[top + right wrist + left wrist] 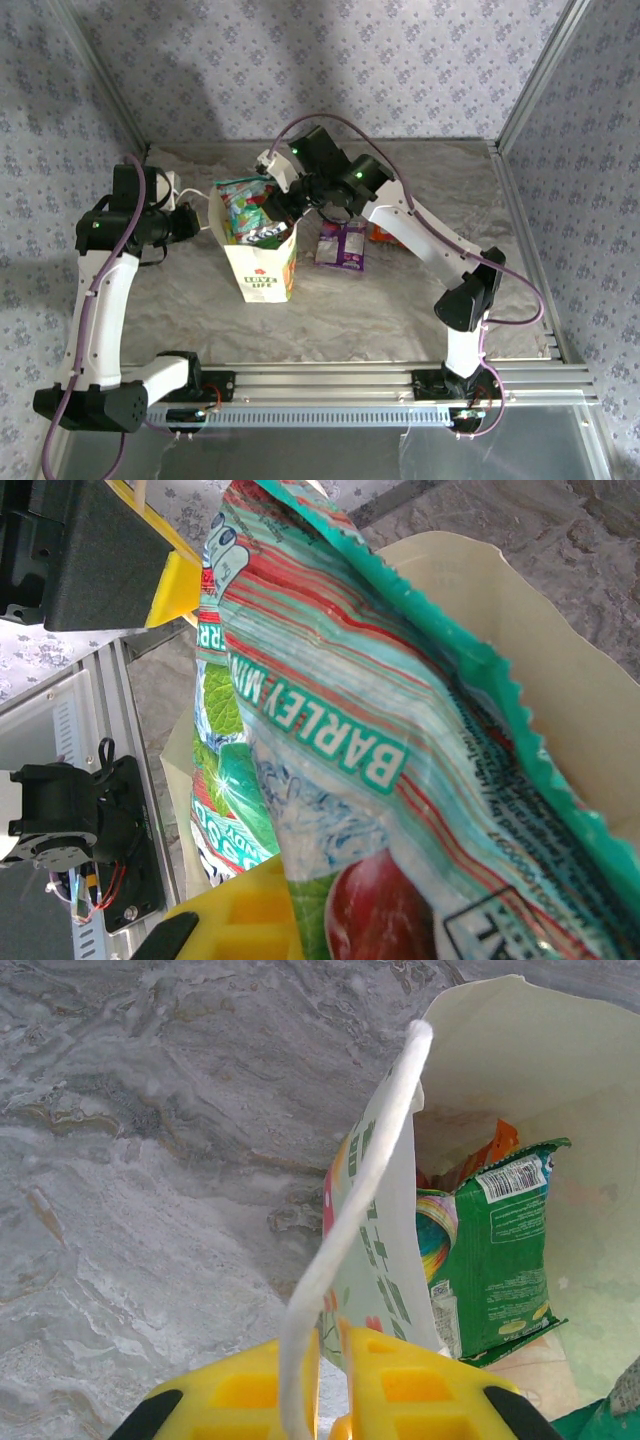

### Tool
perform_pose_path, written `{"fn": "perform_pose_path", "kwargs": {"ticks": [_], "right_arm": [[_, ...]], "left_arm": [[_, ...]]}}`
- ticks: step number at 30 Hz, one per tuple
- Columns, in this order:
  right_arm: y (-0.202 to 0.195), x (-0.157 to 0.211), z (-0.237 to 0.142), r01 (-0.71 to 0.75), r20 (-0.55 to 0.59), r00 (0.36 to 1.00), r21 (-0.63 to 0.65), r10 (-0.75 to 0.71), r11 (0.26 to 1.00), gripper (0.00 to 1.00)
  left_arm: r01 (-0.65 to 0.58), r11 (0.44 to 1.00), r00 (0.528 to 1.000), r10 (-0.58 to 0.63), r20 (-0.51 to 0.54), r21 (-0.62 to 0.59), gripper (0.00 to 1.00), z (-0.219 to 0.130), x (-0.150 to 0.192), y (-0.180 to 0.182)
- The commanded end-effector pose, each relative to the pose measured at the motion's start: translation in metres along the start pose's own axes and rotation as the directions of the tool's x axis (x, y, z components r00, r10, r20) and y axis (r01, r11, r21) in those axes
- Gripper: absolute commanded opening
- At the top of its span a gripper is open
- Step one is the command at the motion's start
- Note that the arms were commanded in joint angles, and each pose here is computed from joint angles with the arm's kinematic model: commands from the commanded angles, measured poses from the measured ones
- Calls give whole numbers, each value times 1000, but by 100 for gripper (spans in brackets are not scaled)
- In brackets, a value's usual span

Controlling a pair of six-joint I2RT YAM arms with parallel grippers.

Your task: Place the snacks into the paper bag

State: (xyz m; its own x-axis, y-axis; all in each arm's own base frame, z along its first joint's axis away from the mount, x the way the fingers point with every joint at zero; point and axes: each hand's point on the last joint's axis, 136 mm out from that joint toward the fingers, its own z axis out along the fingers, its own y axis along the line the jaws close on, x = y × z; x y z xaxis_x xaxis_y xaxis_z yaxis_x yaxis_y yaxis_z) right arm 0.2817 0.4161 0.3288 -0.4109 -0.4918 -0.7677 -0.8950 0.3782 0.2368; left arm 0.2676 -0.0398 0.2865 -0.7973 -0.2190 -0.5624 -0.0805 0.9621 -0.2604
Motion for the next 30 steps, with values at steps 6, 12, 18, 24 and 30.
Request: {"fn": "perform_pose_path", "kwargs": {"ticks": [6, 12, 18, 24, 30], "right_arm": [[3, -20, 1, -44, 51, 998, -6, 44, 999, 8], [6, -21, 11, -83, 39, 996, -35, 85, 996, 9], [0, -10, 18, -131, -6, 991, -8, 131, 991, 9], [-3, 5, 23, -172, -54, 984, 6, 172, 985, 14], [-5, 13, 25, -215, -85, 973, 21, 216, 976, 24]], "left_arm": [[1, 1000, 1000, -1, 20, 11, 15, -10, -2, -2], [0, 1000, 1000, 0, 15, 7, 15, -8, 0, 0], [-2, 1000, 1000, 2, 18, 5, 15, -9, -1, 0], [0, 1000, 1000, 0, 18, 11, 15, -7, -3, -1], [7, 1000, 1000, -7, 12, 8, 15, -5, -3, -1]]}}
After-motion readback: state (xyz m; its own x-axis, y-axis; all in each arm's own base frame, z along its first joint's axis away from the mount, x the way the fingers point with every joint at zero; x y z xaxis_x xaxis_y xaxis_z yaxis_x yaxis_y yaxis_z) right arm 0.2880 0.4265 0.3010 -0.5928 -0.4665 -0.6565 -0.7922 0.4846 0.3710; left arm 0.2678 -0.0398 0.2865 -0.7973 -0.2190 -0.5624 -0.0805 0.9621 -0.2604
